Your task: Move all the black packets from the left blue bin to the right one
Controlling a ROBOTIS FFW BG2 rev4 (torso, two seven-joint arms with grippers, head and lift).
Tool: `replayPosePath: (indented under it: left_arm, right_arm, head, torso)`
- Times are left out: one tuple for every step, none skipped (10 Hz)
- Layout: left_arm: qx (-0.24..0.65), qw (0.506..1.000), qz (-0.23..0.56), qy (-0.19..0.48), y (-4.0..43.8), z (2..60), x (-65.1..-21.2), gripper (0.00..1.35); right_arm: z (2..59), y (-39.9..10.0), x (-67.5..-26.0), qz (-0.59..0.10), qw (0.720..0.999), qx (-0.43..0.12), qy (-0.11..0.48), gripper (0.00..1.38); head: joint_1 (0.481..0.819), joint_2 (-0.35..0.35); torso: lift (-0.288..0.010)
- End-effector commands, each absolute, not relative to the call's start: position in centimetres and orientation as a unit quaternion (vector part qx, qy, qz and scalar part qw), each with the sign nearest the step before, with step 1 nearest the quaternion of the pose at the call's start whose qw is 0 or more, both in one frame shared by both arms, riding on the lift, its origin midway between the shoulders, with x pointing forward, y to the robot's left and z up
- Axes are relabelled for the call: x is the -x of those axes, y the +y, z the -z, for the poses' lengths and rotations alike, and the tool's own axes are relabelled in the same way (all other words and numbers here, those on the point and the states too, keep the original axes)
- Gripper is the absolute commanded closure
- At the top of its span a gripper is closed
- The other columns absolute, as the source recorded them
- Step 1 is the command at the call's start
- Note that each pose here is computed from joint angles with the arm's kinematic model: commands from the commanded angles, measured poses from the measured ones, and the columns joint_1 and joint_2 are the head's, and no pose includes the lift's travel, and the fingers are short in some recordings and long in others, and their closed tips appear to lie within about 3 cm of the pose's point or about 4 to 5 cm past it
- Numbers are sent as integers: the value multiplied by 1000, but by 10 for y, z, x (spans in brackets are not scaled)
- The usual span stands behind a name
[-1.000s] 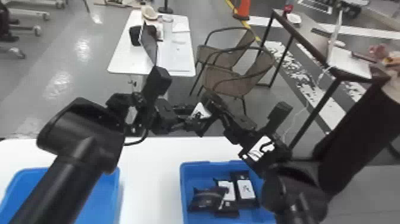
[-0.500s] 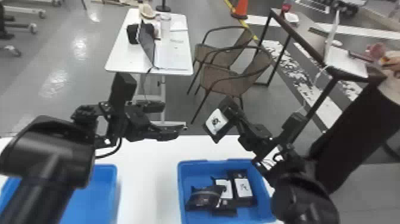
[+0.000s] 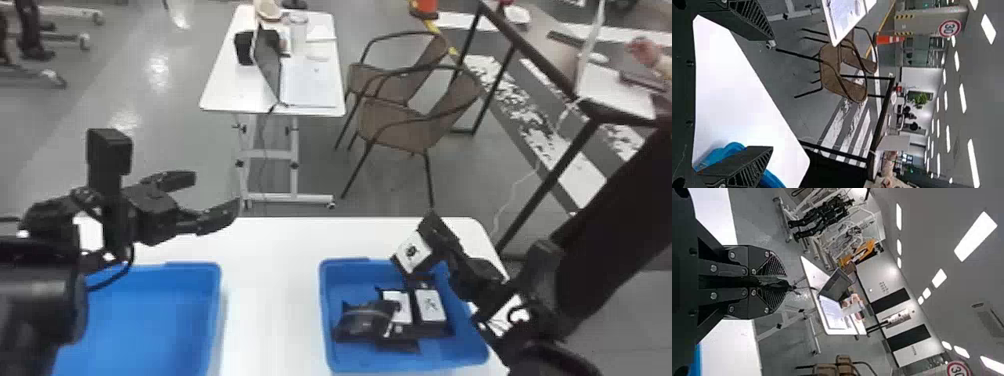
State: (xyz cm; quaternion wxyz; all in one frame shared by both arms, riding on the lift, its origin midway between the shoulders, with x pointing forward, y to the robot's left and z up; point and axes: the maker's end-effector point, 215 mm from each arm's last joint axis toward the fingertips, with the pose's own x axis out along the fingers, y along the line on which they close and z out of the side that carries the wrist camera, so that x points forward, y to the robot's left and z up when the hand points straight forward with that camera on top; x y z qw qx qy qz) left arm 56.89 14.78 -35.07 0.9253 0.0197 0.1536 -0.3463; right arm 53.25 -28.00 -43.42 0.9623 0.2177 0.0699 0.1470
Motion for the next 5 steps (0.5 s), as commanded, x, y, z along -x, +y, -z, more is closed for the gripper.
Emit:
replayPosePath:
  left_arm:
    - [-3, 933, 328, 151, 168, 350, -566, -1]
    - [2, 933, 327, 150, 170, 350, -564, -1]
    - [12, 934, 323, 150, 173, 351, -563, -1]
    - [17, 936, 317, 152, 179, 354, -561, 19]
    - [19, 939, 310, 150, 186, 352, -560, 50]
  right_arm:
    - [467, -286, -521, -134, 957, -237, 96, 1277]
    - [486, -288, -515, -126, 954, -250, 108, 1277]
    - [506, -289, -506, -117, 949, -265, 122, 1277]
    - [532, -289, -497, -106, 945, -274, 145, 1269]
    - [554, -294, -492, -94, 942, -280, 158, 1161]
  head:
    - [695, -136]
    - [695, -125]
    - [695, -120]
    - [695, -120]
    - [695, -118]
  torso:
    - [0]
    - [0]
    - [0]
    - [0]
    - [0]
